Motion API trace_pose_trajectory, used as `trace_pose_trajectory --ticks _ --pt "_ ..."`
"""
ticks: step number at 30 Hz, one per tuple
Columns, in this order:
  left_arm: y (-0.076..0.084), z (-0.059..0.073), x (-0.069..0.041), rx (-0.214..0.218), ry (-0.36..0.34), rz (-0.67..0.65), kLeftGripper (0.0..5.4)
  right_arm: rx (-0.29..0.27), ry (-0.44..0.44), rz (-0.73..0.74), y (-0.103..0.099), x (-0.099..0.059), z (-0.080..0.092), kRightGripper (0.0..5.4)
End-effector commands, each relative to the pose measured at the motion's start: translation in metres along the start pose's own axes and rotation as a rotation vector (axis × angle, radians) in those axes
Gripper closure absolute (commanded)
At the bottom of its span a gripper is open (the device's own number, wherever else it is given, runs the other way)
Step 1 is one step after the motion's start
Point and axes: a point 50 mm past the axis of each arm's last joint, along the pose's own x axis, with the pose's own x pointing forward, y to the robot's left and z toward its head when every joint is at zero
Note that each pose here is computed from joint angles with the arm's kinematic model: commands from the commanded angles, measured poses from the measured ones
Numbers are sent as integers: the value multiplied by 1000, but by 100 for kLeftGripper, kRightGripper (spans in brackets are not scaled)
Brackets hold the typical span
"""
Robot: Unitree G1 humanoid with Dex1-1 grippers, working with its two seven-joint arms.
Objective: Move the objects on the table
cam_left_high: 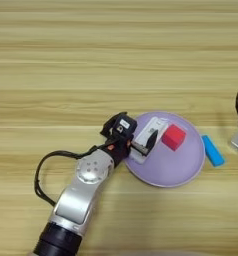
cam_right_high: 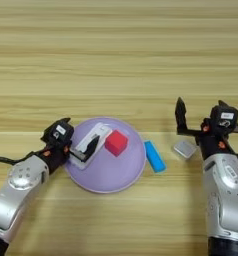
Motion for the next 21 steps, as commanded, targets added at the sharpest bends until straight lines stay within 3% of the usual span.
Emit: trace_pose_trajectory --ticks 1,8,21 --pt "-1 4 -1 -10 -30 -8 1 -11 -13 -19 -4 3 1 0" --pt "-3 3 -1 -25 -48 -13 1 -12 -12 -28 -7 3 0 0" --pt "-11 9 -5 -17 -130 -80 1 -21 -14 -47 -12 5 -2 0"
